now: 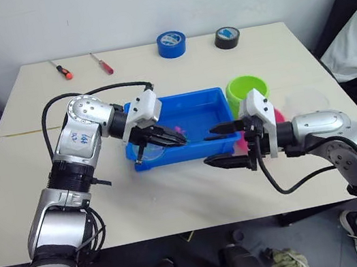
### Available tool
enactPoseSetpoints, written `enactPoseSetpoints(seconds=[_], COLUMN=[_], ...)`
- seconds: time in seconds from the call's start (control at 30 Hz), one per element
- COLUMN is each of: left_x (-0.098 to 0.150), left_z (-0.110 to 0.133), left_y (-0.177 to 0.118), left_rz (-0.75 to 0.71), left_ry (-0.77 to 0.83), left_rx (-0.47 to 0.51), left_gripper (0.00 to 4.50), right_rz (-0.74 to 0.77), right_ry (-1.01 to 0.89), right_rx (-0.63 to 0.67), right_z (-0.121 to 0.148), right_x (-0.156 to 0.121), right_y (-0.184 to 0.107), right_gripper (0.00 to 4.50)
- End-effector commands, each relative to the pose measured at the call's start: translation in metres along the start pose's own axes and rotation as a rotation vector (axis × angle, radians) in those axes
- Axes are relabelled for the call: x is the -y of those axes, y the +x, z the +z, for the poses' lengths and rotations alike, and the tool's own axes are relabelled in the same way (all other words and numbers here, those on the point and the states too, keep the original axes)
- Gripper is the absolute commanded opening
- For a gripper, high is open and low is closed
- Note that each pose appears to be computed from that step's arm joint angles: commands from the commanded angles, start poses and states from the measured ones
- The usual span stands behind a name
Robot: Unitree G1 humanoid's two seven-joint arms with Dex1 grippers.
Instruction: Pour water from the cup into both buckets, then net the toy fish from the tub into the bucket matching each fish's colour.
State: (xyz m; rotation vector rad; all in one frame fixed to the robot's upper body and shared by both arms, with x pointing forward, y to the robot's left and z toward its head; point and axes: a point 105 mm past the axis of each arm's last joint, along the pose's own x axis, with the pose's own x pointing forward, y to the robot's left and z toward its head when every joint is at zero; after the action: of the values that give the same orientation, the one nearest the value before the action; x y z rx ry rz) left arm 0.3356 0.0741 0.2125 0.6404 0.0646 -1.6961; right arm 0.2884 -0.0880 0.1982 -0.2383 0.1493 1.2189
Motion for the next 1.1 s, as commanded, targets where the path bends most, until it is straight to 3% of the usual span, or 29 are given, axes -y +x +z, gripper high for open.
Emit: enactPoseSetpoints(seconds=[0.03, 0.23, 0.3, 0.37, 0.57, 0.6, 1.1], left_x=[-0.0016, -0.0008, -0.0007, -0.0006, -0.0007, -0.0007, -0.0022], left_z=[0.0066, 0.0077, 0.0084, 0.009, 0.0097, 0.0094, 0.0064], left_y=[0.0001, 0.0009, 0.0009, 0.001, 0.0003, 0.0, -0.0014], left_rz=[-0.016, -0.018, -0.016, -0.015, -0.014, -0.014, -0.001], left_ry=[0.04, 0.038, 0.037, 0.036, 0.034, 0.034, 0.002], left_rx=[-0.006, 0.003, 0.006, 0.009, 0.008, 0.007, -0.023], left_gripper=[0.04, 0.04, 0.0, 0.0, 0.0, 0.0, 0.0], right_rz=[0.014, 0.014, 0.011, 0.009, 0.008, 0.008, 0.018], right_ry=[-0.042, -0.046, -0.047, -0.049, -0.053, -0.053, -0.057], right_rx=[0.031, 0.029, 0.027, 0.025, 0.017, 0.017, 0.013], right_z=[0.0114, 0.011, 0.0107, 0.0103, 0.0087, 0.0087, 0.0086], right_x=[-0.0025, -0.0021, -0.0017, -0.0015, -0.0009, -0.0008, -0.0014], right_y=[0.0032, 0.005, 0.005, 0.005, 0.0049, 0.0049, 0.0039], right_gripper=[4.5, 4.5, 4.08, 3.39, 0.31, 0.02, 0.02])
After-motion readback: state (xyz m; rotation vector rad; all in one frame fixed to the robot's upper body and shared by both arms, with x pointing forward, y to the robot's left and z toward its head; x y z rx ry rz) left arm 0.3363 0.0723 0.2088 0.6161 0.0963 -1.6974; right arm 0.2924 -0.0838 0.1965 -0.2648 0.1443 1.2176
